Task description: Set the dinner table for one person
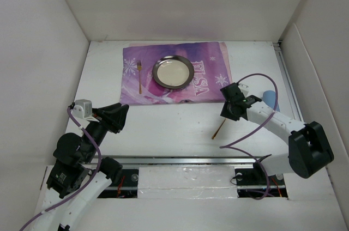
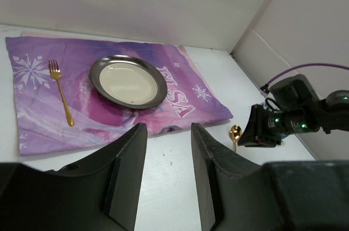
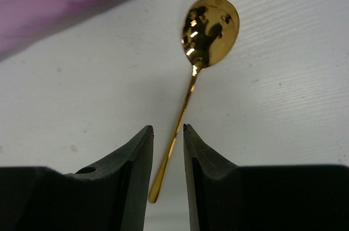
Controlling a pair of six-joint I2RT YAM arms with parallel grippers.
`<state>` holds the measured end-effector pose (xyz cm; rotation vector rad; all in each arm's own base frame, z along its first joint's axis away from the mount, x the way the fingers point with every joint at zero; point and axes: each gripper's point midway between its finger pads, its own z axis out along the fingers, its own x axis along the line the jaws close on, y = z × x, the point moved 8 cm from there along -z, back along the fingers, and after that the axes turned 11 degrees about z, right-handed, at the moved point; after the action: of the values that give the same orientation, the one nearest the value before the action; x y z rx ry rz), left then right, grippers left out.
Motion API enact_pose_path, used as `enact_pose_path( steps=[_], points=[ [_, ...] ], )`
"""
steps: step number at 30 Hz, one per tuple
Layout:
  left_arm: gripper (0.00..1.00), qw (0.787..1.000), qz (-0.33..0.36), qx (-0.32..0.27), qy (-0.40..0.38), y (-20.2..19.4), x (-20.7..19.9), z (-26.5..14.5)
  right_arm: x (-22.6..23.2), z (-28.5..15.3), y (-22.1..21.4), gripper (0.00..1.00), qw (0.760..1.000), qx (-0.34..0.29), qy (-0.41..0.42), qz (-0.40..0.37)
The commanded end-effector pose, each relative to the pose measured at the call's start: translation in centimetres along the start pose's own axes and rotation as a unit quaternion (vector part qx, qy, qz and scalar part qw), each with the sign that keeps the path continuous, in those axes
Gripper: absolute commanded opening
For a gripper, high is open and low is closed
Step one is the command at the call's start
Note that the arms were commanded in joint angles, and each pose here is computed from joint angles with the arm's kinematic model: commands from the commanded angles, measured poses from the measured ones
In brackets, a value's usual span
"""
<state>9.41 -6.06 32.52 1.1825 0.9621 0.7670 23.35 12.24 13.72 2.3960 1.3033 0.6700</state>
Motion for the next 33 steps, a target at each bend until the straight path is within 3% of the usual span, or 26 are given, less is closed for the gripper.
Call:
enact_pose_path(
  steps=[1,7,12,13,21,22,24,27,33],
  points=[
    [0.35,1.000,0.001,-0.009,-0.011,0.3,-0.3,0.5,-0.6,1.6,-0.5,0.35,0.999,0.000,-0.018,0.030],
    [0.35,1.000,0.000,-0.014,-0.021,0.4,-0.5,0.2,-0.4,3.5,-0.9,0.40,0.997,0.028,-0.037,0.057],
    [0.35,0.999,-0.002,-0.029,-0.023,0.8,-0.4,-0.5,0.0,3.8,-0.4,0.38,0.996,0.038,-0.037,0.073],
    [0.35,0.999,-0.003,-0.031,-0.021,0.9,-0.4,-0.5,-0.1,3.9,-0.3,0.30,0.995,0.050,-0.038,0.080],
    [0.35,0.998,-0.008,-0.053,-0.012,1.3,-0.1,-1.4,-0.1,4.5,-0.7,0.12,0.989,0.116,-0.049,0.076],
    [0.35,0.998,-0.008,-0.054,-0.010,1.3,0.0,-1.4,0.0,4.5,-0.9,0.03,0.989,0.119,-0.040,0.077],
    [0.35,0.998,-0.008,-0.054,-0.009,1.3,0.0,-1.4,0.0,4.4,-1.4,0.00,0.987,0.135,-0.027,0.084],
    [0.35,0.999,-0.007,-0.049,-0.009,1.2,-0.1,-1.2,-0.4,3.4,-1.8,0.00,0.991,0.107,-0.017,0.081],
    [0.35,0.999,-0.006,-0.039,-0.008,1.0,-0.1,-0.8,0.6,-1.0,2.6,0.00,0.999,-0.006,0.032,0.022]
  ],
)
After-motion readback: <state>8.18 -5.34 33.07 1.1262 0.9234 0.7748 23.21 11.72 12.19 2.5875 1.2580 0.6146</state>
